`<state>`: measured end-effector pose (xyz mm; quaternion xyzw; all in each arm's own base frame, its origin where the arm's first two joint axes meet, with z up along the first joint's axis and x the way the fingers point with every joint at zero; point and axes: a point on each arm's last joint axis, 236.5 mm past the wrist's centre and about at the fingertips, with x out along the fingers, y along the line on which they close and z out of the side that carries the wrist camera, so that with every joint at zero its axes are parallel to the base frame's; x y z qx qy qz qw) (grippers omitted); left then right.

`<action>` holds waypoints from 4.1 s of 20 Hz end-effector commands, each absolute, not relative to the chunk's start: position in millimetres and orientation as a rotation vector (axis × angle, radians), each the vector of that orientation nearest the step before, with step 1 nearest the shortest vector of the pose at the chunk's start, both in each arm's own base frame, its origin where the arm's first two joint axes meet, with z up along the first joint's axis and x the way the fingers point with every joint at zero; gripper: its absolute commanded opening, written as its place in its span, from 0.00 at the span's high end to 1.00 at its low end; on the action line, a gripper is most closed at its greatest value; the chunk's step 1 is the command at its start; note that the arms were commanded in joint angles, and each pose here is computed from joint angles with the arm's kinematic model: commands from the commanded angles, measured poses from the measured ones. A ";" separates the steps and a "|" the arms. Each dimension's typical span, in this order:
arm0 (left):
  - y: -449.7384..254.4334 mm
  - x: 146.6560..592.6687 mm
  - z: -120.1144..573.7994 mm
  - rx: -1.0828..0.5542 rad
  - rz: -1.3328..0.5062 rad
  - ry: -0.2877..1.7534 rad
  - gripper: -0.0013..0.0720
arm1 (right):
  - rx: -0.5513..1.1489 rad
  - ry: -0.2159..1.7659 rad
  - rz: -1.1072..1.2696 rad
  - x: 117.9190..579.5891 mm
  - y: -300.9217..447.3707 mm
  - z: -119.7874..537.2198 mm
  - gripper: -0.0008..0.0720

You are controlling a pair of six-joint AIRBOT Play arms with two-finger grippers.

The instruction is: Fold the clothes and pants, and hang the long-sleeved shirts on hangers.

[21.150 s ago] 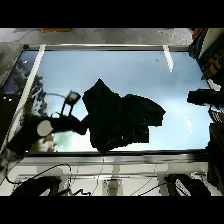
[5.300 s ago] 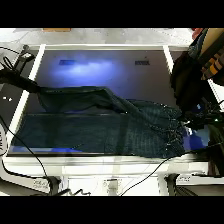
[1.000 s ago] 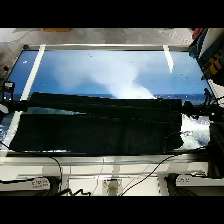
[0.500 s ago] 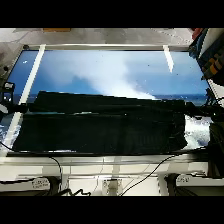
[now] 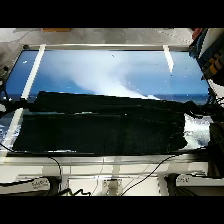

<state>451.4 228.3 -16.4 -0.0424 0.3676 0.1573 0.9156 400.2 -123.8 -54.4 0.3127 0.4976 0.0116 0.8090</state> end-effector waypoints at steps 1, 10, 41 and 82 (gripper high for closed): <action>200.4 454.6 -20.6 -0.481 0.357 0.733 0.07 | 0.665 1.059 0.020 401.3 -125.3 -54.1 0.25; 192.7 458.2 -52.6 -0.566 0.383 0.776 0.18 | 0.653 1.041 -0.002 404.8 -131.4 -54.2 0.25; 246.4 414.5 -60.8 -0.236 0.391 1.230 0.95 | 0.658 1.044 0.001 404.3 -130.3 -54.1 0.26; 141.9 355.0 30.3 -0.299 0.200 1.067 0.95 | 0.960 1.285 -0.291 190.9 -63.0 -88.5 0.23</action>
